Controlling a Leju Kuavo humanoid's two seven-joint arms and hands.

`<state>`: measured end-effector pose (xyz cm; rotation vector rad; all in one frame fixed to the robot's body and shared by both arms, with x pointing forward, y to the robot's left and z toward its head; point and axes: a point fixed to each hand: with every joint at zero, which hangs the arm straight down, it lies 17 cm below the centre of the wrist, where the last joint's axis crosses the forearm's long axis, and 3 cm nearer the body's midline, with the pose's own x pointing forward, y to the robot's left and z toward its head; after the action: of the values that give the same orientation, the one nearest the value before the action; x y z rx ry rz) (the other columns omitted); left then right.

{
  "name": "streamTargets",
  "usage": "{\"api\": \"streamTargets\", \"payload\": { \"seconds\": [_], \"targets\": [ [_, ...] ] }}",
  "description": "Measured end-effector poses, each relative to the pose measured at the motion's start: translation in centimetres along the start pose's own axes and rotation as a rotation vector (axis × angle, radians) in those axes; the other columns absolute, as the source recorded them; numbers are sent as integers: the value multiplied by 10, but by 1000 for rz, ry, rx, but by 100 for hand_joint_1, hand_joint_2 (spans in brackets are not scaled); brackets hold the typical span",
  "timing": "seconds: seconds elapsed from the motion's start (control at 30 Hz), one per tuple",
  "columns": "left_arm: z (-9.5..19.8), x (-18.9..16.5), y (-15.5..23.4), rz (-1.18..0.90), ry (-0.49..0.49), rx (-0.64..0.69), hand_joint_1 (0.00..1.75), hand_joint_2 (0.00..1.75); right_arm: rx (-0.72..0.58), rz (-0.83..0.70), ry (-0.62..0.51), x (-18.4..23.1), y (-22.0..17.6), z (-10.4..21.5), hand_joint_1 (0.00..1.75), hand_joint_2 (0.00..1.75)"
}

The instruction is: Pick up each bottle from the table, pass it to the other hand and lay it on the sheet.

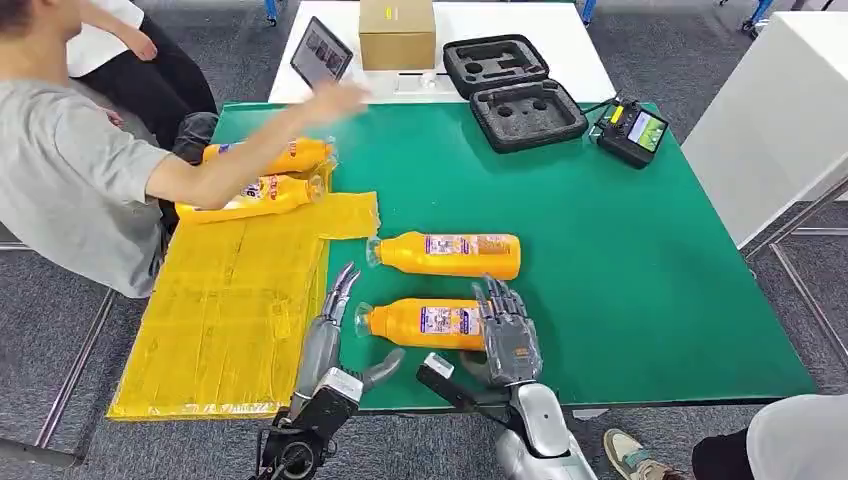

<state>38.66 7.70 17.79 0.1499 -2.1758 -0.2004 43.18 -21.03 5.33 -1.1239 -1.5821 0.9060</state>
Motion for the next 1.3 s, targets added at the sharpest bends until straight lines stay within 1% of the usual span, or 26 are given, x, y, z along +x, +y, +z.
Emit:
{"api": "streamTargets", "payload": {
  "seconds": [0.27, 0.5, 0.77, 0.93, 0.97, 1.0, 1.03, 1.07, 1.3],
  "targets": [
    [0, 0, 1, 1, 2, 3, 0, 175, 36, 35, 0, -9, 11, -1, 0, 175],
    [-1, -2, 3, 11, 10, 13, 0, 175, 53, 33, 12, -17, 17, -10, 0, 175],
    [-7, 1, 3, 21, -2, 15, 0, 175, 66, 41, -14, -17, 20, -16, 0, 175],
    [-13, 5, 0, 28, -17, 10, 0, 175, 79, 26, -7, -18, 25, -18, 0, 175],
    [-14, 6, 0, 28, -20, 9, 0, 175, 85, 22, -5, -18, 27, -20, 42, 175],
    [-14, 7, 0, 29, -22, 8, 0, 175, 99, 16, -2, -18, 30, -20, 166, 175],
    [-15, 7, -1, 29, -24, 8, 0, 175, 115, 8, 0, -18, 34, -20, 166, 175],
    [-16, 8, -1, 30, -26, 7, 0, 175, 136, -1, 5, -19, 39, -19, 175, 175],
    [-23, 9, -4, 34, -38, -3, 0, 175, 259, -45, 23, -22, 59, -27, 175, 175]
  ]
}}
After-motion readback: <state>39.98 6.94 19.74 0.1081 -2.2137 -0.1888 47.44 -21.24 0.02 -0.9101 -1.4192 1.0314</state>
